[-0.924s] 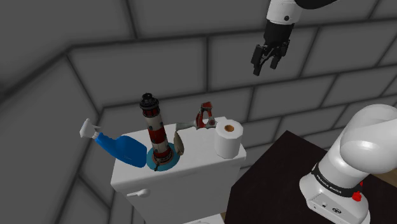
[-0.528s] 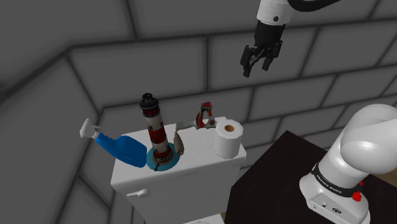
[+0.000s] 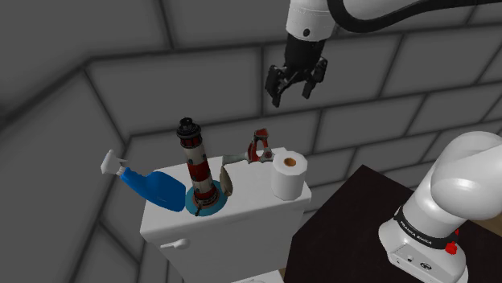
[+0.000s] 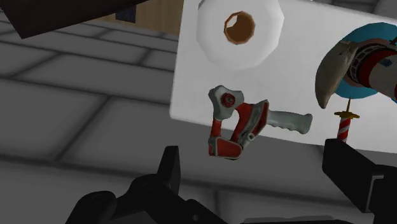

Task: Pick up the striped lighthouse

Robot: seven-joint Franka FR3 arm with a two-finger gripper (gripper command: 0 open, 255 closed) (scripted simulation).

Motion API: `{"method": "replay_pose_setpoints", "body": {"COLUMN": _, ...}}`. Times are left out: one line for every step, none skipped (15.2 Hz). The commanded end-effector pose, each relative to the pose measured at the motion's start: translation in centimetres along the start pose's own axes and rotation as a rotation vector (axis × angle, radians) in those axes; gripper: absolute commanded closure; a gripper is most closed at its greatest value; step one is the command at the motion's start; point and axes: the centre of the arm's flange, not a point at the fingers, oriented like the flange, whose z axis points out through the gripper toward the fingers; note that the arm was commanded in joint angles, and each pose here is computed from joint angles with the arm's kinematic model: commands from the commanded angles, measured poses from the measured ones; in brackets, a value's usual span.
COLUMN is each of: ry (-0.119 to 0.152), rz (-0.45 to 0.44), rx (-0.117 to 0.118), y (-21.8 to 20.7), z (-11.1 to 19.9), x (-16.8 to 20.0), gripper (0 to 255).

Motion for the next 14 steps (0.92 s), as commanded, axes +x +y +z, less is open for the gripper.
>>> {"method": "replay_pose_setpoints", "body": {"ry": 0.018, "rz": 0.024, "rx": -0.002, "y": -2.6, "z": 0.1, "x": -0.1, "gripper": 0}}
{"method": "replay_pose_setpoints", "body": {"ry": 0.027, "rz": 0.035, "rx": -0.004, "y": -4.0, "z": 0.1, "x": -0.2, "gripper": 0}}
{"method": "replay_pose_setpoints", "body": {"ry": 0.036, "rz": 0.046, "rx": -0.005, "y": -5.3, "z": 0.0, "x": -0.2, "gripper": 0}}
{"method": "replay_pose_setpoints", "body": {"ry": 0.045, "rz": 0.057, "rx": -0.007, "y": -6.7, "z": 0.0, "x": -0.2, "gripper": 0}}
{"method": "replay_pose_setpoints", "body": {"ry": 0.054, "rz": 0.068, "rx": -0.008, "y": -8.0, "z": 0.0, "x": -0.2, "gripper": 0}}
{"method": "replay_pose_setpoints", "body": {"ry": 0.063, "rz": 0.079, "rx": -0.010, "y": -9.4, "z": -0.1, "x": -0.2, "gripper": 0}}
{"method": "replay_pose_setpoints", "body": {"ry": 0.072, "rz": 0.089, "rx": -0.012, "y": -10.7, "z": -0.1, "x": -0.2, "gripper": 0}}
{"method": "replay_pose_setpoints", "body": {"ry": 0.081, "rz": 0.100, "rx": -0.013, "y": -12.1, "z": -0.1, "x": -0.2, "gripper": 0}}
{"method": "replay_pose_setpoints", "body": {"ry": 0.090, "rz": 0.111, "rx": -0.015, "y": -13.4, "z": -0.2, "x": -0.1, "gripper": 0}}
{"method": "replay_pose_setpoints", "body": {"ry": 0.099, "rz": 0.122, "rx": -0.017, "y": -14.8, "z": -0.2, "x": -0.1, "gripper": 0}}
{"method": "replay_pose_setpoints", "body": {"ry": 0.108, "rz": 0.133, "rx": -0.018, "y": -16.1, "z": -0.2, "x": 0.0, "gripper": 0}}
{"method": "replay_pose_setpoints", "body": {"ry": 0.117, "rz": 0.144, "rx": -0.020, "y": -17.5, "z": -0.2, "x": 0.1, "gripper": 0}}
{"method": "replay_pose_setpoints", "body": {"ry": 0.126, "rz": 0.154, "rx": -0.022, "y": -18.8, "z": -0.2, "x": 0.2, "gripper": 0}}
{"method": "replay_pose_setpoints", "body": {"ry": 0.135, "rz": 0.165, "rx": -0.023, "y": -20.1, "z": -0.3, "x": 0.3, "gripper": 0}}
